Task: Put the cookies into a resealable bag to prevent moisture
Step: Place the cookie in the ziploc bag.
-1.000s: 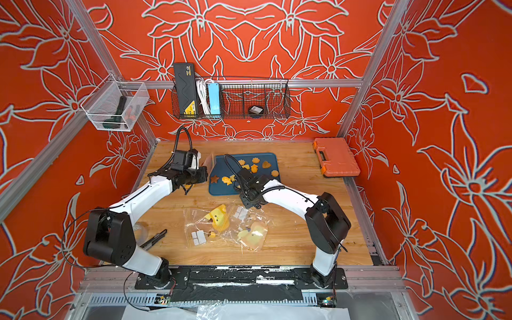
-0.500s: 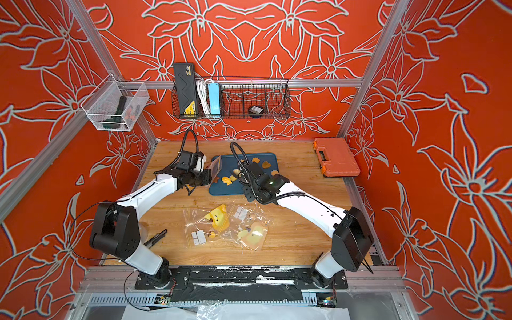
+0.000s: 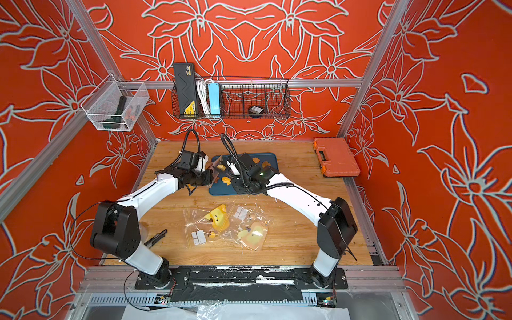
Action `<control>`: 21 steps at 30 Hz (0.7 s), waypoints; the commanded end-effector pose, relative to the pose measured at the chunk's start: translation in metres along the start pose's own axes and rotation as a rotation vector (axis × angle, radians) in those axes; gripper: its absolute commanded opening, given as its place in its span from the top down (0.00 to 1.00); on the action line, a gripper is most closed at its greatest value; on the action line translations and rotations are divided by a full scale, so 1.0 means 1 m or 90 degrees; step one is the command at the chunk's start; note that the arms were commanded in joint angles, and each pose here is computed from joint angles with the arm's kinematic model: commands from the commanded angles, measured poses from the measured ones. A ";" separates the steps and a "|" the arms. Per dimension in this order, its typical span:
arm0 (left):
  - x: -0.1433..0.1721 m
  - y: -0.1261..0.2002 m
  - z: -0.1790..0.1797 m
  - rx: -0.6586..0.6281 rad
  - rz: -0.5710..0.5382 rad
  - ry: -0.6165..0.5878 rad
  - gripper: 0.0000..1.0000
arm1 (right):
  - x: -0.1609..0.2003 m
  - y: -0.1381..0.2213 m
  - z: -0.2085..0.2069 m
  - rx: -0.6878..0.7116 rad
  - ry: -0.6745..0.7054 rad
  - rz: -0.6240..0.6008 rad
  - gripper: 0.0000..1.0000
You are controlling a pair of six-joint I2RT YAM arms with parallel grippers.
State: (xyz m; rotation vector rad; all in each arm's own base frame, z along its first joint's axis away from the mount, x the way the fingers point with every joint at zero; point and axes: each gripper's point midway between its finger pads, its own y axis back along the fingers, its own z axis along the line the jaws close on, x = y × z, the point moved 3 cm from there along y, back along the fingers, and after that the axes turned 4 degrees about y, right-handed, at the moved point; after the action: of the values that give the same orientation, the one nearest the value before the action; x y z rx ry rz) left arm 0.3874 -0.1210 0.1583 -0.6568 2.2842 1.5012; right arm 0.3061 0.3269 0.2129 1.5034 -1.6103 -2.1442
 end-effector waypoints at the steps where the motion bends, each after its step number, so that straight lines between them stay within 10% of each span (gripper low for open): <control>1: -0.002 0.001 -0.004 0.001 0.002 -0.013 1.00 | -0.004 -0.003 0.002 0.003 0.023 0.006 0.66; 21: -0.007 0.009 -0.006 0.004 -0.023 -0.017 1.00 | 0.003 -0.031 0.018 -0.049 0.080 0.077 0.66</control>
State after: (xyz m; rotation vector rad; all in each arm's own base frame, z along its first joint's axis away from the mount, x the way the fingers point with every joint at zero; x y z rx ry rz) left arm 0.3883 -0.1183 0.1576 -0.6703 2.2668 1.5218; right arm 0.3057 0.3399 0.1787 1.4109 -1.5773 -1.9877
